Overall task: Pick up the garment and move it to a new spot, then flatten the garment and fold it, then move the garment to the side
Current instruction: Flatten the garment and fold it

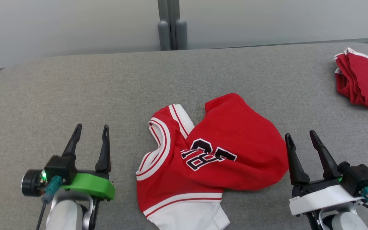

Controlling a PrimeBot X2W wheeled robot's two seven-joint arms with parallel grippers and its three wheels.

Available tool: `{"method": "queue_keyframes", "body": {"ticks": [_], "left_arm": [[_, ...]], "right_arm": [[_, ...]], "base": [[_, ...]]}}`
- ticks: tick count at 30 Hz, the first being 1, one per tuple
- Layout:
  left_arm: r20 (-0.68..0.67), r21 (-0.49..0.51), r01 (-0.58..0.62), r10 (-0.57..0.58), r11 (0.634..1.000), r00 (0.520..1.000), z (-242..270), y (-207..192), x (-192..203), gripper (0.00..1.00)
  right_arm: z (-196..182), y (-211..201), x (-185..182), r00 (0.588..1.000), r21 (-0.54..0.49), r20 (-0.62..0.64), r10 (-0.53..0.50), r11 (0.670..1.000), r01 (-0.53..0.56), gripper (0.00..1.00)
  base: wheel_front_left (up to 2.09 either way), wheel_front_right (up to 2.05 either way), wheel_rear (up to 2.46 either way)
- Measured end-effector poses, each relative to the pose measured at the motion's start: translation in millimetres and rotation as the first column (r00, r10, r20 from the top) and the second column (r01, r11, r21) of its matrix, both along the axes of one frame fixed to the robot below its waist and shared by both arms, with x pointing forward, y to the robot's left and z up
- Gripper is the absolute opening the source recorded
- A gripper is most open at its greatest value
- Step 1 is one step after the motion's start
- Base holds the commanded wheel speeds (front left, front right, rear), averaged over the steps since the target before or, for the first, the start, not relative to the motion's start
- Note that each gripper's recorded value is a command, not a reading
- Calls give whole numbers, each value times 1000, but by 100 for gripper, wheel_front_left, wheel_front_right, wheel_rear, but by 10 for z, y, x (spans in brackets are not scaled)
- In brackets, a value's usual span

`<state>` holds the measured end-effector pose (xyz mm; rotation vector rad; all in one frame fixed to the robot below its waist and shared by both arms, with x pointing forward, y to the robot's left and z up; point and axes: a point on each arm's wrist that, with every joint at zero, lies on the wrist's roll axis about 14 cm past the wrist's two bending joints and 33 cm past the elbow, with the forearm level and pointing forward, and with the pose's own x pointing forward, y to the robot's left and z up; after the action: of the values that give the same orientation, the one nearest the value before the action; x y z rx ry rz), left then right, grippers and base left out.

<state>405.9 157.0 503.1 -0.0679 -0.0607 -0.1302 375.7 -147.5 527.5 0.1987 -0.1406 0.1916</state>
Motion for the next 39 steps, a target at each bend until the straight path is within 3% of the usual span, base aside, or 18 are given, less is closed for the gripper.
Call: {"method": "queue_keyframes", "body": {"ticks": [8,14,24,38,39], "left_arm": [[78,58,112,-116,992,990,313,-317,490,100],[40,104,208,-214,972,976,247,-623,810,100],[-190,169,371,-339,913,921,-432,-1019,1030,100],[-555,118,466,-331,877,763,-1347,-1071,763,100],[-562,116,472,-334,874,757,-1351,-1084,755,84]], "right_arm": [[15,-99,99,999,-1,8,-35,999,35,100],[-23,-216,132,997,0,-3,-79,997,79,100],[-143,-511,154,984,-21,-37,-174,985,173,100],[-207,-691,171,973,-49,-55,-222,974,220,100],[-207,-692,174,973,-49,-54,-222,974,220,100]], "base": [[0,0,0],[0,0,0],[0,0,0],[0,0,0],[0,0,0]]}}
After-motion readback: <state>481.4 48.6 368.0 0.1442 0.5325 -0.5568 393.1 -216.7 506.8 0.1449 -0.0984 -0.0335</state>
